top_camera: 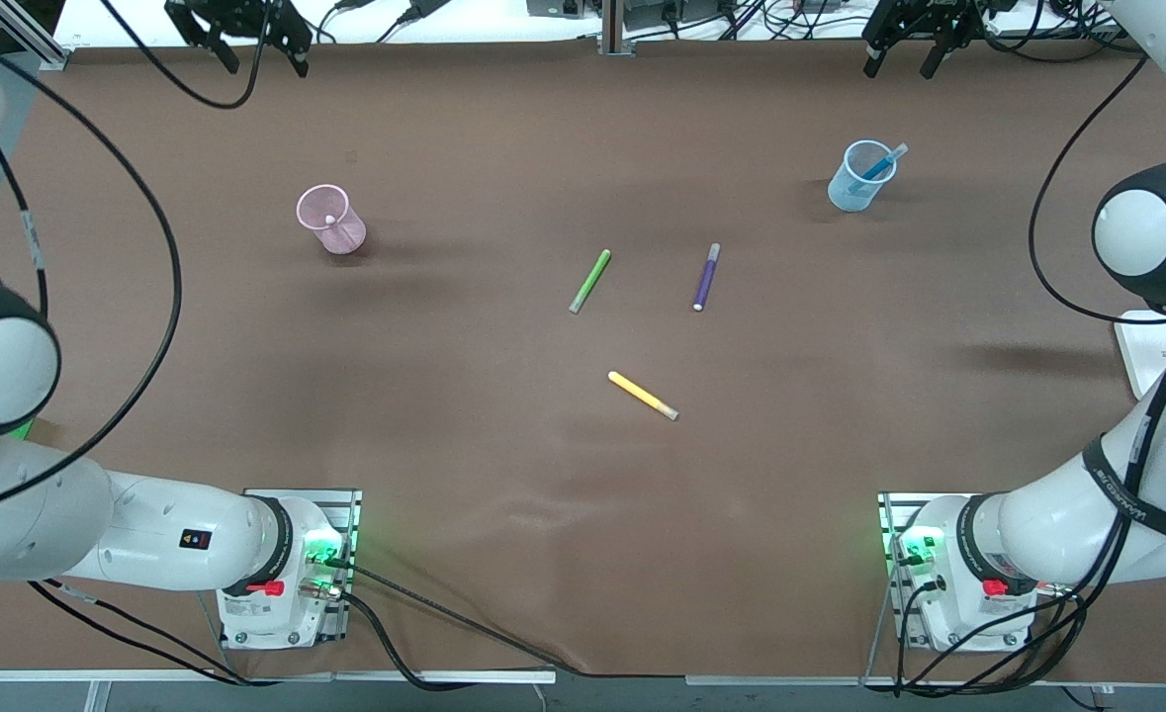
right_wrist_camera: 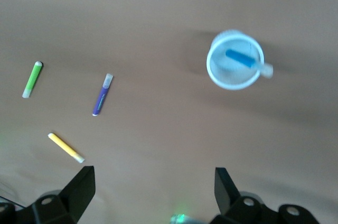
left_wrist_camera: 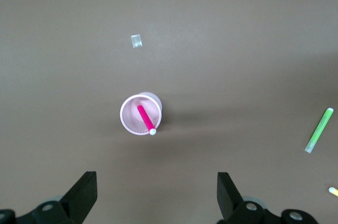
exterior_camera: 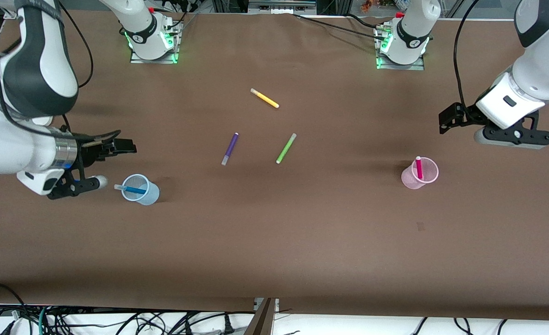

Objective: Place pink and blue markers in matching cups

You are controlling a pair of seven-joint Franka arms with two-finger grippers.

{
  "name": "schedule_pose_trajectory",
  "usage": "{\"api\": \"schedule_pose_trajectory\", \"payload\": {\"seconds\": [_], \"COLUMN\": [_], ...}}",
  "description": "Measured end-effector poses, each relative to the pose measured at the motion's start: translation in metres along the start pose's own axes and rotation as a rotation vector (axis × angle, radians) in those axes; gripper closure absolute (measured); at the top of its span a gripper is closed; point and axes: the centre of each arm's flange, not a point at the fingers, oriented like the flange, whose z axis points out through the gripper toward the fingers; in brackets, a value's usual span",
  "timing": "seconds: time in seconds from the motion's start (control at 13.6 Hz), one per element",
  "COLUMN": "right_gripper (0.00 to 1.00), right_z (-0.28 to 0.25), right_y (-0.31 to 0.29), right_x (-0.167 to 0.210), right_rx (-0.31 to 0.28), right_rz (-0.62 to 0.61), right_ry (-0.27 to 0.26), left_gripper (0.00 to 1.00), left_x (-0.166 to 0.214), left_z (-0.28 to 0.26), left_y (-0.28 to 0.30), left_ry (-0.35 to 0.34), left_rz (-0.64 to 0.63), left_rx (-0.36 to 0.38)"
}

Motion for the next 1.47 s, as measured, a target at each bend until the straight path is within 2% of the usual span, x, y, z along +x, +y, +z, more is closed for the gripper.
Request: {"api": "schedule_pose_trajectory", "payload": {"seconds": [0.22,0.37,0.74,0.96,1.03,1.47], "right_gripper": [0.0,0.0,0.0,0.0,0.0,0.0], "right_z": [-0.006,-0.012,-0.078,-0.105,-0.107,-0.087], "right_y": [0.001,0.003,0.036,0.054,0.056,0.065], "right_x": [-0.01,-0.014,-0.062,-0.09,-0.096,-0.12], "right_rx": [-0.069,-0.087,-0.147,-0.146,-0.145,-0.146], "right_rz": [0.07,0.078,0.149,0.181,0.185,0.206], "right_ry": [-0.035,-0.031,0.079,0.171,0.186,0.139], "left_gripper": [0.0,0.0,0.0,0.0,0.0,0.0], "left_x": [-0.007,-0.007,-0.007,-0.007,-0.007,-0.007], "left_z": [0.009,0.014,0.014,0.016,0.016,0.016], "left_y": [-0.001,-0.002,-0.003,-0.004,-0.005,-0.007], "left_ry": [-0.016,-0.026,-0.028,-0.031,-0.031,-0.033], "left_rz": [0.005,0.005,0.004,0.001,-0.001,-0.004], "left_rx": [0.001,0.001,0.001,0.001,0.001,0.001]}}
